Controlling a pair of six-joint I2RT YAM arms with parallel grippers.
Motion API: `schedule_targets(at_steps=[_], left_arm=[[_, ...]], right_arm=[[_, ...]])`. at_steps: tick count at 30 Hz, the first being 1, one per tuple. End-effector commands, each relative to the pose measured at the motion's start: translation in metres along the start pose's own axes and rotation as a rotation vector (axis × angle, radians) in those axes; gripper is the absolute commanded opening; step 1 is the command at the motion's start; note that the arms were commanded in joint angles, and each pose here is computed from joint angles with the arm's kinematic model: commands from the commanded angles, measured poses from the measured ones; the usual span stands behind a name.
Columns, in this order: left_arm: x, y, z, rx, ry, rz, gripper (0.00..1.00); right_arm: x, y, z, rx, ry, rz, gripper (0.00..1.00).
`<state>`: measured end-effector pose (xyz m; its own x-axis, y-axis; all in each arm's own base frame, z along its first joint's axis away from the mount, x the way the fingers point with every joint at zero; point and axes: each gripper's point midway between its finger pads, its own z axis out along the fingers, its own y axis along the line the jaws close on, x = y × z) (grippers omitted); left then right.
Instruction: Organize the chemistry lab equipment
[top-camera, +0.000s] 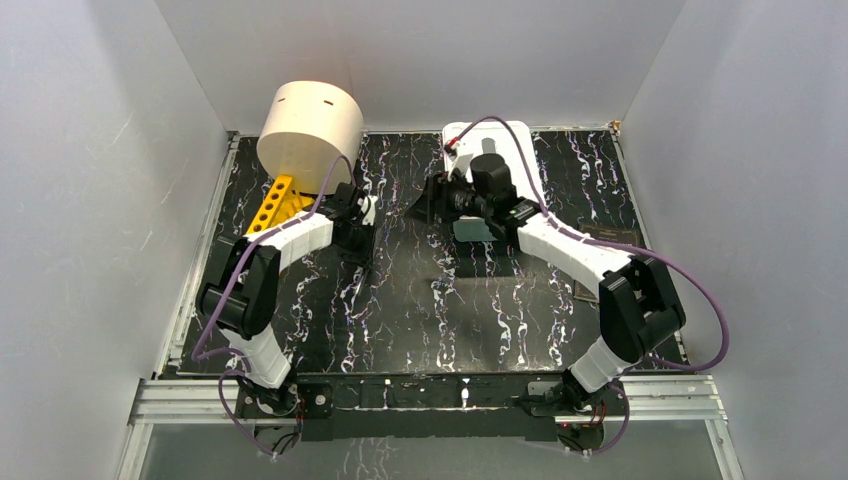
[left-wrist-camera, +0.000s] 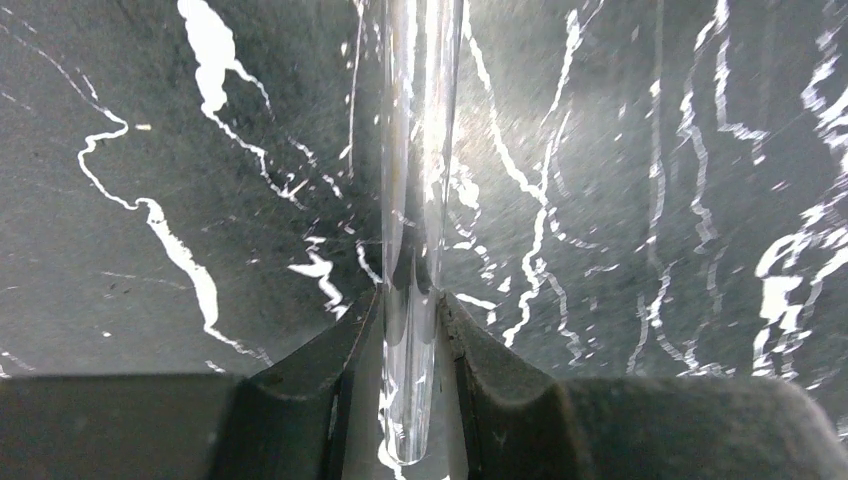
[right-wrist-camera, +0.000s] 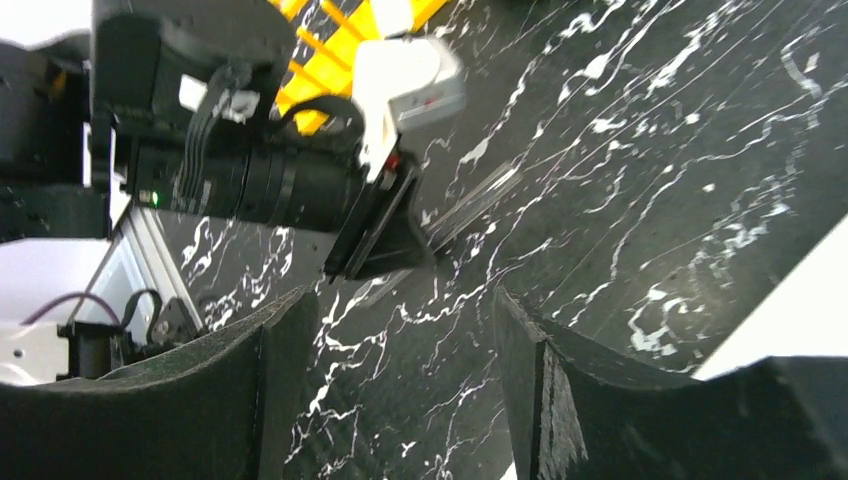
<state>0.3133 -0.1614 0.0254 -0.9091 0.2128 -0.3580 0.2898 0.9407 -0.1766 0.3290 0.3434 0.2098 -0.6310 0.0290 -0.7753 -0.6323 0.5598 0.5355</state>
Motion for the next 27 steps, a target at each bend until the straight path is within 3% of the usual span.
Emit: schedule_targets(at_steps=[1,16,27], left_arm=[[-0.032,-0.022,-0.016,0.071,-0.141,-0.137,0.17],[-0.077,-0.035,-0.046,0.127,-0.312,-0.356,0.2],[-0.092,-0.043,-0.047,0.193,-0.319,-0.407,0.2]], right_arm=[[0.007,0.017,-0.003,-0.014,-0.008,-0.066,0.74],[0.049,0.016,0.013,-0.037,0.084,-0.001,0.8],[0.074,0.01,0.031,-0.059,0.14,0.048,0.8]])
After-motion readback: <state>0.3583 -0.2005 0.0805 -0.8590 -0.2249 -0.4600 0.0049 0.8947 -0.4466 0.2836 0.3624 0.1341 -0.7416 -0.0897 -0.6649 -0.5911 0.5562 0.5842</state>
